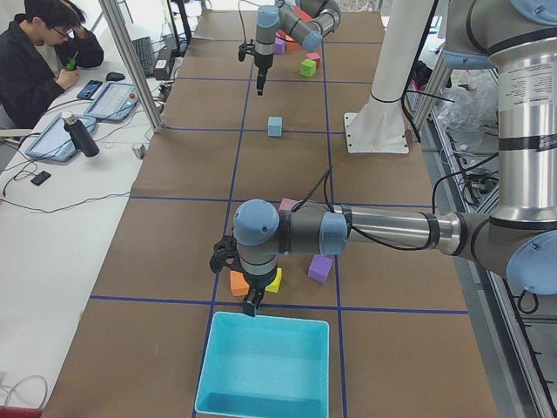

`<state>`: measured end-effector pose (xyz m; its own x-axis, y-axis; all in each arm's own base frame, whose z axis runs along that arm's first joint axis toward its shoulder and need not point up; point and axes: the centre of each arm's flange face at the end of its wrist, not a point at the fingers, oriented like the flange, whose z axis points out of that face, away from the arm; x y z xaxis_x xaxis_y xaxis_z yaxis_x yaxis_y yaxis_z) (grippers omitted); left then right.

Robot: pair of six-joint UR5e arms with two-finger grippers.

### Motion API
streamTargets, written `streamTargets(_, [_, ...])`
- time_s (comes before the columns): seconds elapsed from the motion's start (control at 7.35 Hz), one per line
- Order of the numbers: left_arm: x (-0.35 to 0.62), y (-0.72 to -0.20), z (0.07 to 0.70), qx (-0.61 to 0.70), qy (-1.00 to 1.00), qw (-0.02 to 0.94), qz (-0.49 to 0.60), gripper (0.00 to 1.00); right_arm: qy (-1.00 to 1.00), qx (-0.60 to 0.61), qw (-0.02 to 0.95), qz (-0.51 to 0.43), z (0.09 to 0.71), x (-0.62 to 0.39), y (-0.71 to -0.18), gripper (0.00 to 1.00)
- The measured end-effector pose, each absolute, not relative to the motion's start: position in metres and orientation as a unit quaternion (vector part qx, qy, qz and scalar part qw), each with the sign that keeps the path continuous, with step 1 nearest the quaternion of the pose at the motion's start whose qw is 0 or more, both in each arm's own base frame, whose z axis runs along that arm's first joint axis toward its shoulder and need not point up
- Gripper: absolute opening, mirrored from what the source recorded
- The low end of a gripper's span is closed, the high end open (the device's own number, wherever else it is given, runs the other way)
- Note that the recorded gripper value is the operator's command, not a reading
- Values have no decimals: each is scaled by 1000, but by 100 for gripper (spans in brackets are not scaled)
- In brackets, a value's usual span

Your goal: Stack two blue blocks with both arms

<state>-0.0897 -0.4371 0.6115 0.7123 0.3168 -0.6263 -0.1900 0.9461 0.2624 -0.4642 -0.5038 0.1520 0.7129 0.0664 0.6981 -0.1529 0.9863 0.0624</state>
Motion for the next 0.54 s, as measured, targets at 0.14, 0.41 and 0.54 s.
streamTargets(0.14, [-90,-445,590,127,345,918,152,99,-366,73,926,52,171,-429,-525,100])
streamTargets(0.41, [-91,-457,562,211,325,903,184,99,-345,101,933,17,214,-353,-566,100])
streamTargets(0.54, [-91,-467,548,271,308,888,205,99,-336,106,936,-9,246,-314,-581,100])
